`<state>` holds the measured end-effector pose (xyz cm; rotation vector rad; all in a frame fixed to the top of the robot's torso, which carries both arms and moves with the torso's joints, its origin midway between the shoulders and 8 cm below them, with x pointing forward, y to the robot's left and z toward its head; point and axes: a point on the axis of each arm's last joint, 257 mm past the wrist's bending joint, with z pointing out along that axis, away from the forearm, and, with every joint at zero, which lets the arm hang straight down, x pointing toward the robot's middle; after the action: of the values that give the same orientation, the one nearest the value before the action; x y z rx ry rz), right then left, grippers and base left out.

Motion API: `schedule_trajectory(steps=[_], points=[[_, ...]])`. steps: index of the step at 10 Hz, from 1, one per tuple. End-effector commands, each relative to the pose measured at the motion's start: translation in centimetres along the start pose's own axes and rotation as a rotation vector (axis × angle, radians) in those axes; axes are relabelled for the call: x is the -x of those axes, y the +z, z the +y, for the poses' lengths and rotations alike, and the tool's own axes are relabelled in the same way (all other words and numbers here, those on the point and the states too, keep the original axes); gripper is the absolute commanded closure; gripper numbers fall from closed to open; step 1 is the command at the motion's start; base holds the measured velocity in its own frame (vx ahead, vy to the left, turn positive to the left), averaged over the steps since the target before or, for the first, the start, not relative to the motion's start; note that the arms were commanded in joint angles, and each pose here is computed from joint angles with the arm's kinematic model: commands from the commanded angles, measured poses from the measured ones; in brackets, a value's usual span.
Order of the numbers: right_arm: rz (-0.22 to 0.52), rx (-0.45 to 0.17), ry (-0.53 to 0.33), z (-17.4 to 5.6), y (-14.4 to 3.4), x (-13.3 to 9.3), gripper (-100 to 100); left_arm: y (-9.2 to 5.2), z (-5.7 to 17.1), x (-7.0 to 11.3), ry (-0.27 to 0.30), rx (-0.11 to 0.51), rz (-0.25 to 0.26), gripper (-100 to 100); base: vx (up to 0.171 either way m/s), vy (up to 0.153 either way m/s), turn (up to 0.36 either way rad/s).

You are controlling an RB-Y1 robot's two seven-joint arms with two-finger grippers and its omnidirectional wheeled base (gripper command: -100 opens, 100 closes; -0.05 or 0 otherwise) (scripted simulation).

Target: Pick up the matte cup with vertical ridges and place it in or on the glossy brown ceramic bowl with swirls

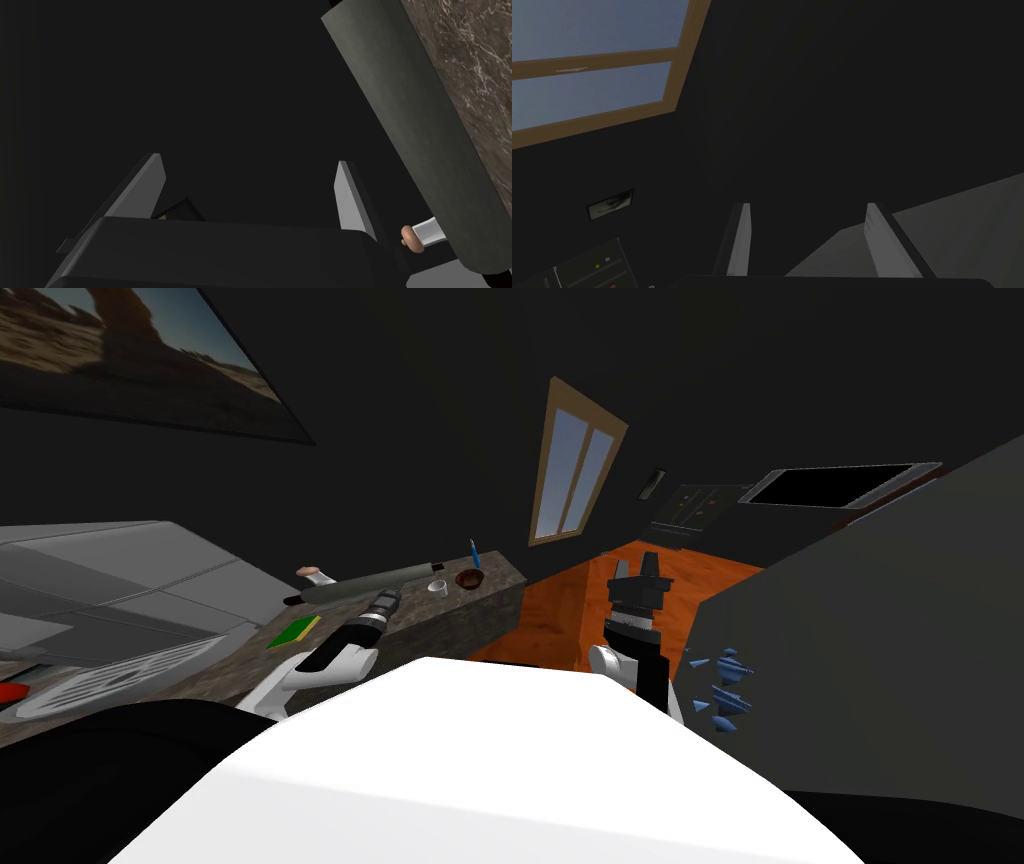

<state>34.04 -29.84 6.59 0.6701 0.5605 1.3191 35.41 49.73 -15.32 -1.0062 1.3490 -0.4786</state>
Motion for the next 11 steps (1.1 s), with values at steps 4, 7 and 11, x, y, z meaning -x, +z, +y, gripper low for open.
schedule_trajectory(steps=[4,7,11], points=[[0.0,0.0,0.0,0.0,0.0,0.0,0,0.4,3.5,1.4,0.034,0.129,0.026,-100,0.002,-0.025,-0.051],[0.0,0.0,0.0,0.0,0.0,0.0,0,0.5,5.0,1.9,0.047,0.187,0.039,-100,0.015,-0.026,-0.057],[0.0,0.0,0.0,0.0,0.0,0.0,0,0.8,8.4,3.4,0.074,0.314,0.069,-100,0.028,-0.036,-0.076]])
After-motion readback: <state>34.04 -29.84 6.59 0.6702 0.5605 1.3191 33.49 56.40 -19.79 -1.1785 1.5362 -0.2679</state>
